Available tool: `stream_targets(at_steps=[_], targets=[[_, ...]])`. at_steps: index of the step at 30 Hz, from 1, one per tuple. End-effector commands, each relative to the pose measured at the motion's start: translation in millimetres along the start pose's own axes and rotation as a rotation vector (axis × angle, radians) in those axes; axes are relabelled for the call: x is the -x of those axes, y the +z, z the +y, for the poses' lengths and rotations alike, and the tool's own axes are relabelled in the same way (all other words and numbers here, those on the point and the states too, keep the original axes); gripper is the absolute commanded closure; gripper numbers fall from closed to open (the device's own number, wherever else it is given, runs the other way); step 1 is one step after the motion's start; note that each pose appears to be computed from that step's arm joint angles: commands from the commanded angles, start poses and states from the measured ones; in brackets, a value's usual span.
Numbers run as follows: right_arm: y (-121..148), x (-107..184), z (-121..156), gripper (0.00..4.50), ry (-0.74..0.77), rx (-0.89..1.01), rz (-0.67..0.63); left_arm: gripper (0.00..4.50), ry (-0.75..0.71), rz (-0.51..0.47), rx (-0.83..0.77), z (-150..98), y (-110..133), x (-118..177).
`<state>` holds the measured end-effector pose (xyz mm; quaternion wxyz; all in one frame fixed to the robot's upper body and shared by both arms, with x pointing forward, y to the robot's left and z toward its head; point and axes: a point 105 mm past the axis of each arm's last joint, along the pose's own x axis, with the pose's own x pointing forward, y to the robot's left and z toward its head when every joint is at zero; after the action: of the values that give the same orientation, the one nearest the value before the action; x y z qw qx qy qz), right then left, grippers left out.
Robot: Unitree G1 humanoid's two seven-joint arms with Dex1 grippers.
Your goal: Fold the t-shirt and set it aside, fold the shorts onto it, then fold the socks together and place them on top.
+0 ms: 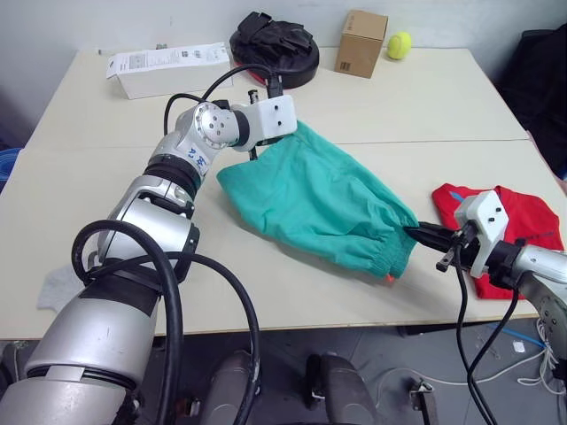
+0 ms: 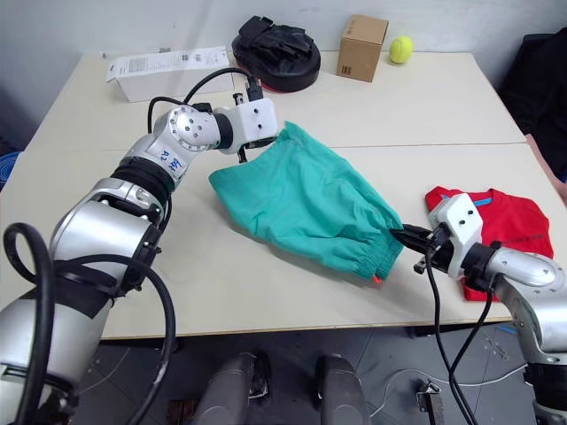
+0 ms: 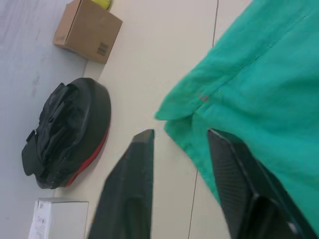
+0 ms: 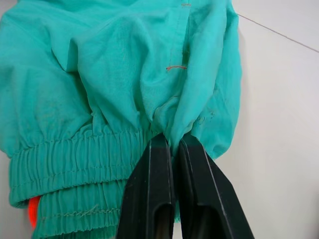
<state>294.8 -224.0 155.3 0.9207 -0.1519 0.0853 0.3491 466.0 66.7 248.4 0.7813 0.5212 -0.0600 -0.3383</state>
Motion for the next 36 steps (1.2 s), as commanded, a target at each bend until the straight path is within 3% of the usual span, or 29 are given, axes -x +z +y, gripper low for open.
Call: stream_targets(at_steps=[1,6,9,13,17,22,29,36], targets=[[2.0,4.4,-6.0,3.92,-0.011,0.005,0.01,1.57,0.104,-0.024,-0.001,28.4,7.6,10.4],[13.2,10.0,-26.5,2.31,-0.089,0.064,-0.007,0.01,0.127,-0.115,0.216,53.1,-1.3,37.6],[26.5,14.6,-35.8,1.28,-0.115,0.109,-0.034,0.0,-0.046,-0.241,0.36,46.3,-5.3,60.0],[40.7,17.5,-35.1,0.02,-0.092,0.175,-0.066,0.0,-0.32,-0.365,0.435,25.1,-10.0,93.0],[54.4,14.8,-25.6,0.02,-0.045,0.264,-0.103,0.0,-0.564,-0.413,0.495,-12.8,-8.5,146.5],[65.6,6.1,16.3,0.02,0.118,0.401,-0.172,0.0,-0.716,-0.394,0.598,-58.8,15.5,201.0],[34.4,-7.1,77.6,0.02,0.294,0.672,-0.14,0.0,-0.68,-0.355,0.691,-84.3,26.0,219.8],[7.1,-25.6,92.5,0.02,0.268,0.814,-0.104,0.0,-0.608,-0.325,0.687,-84.2,26.1,220.0]])
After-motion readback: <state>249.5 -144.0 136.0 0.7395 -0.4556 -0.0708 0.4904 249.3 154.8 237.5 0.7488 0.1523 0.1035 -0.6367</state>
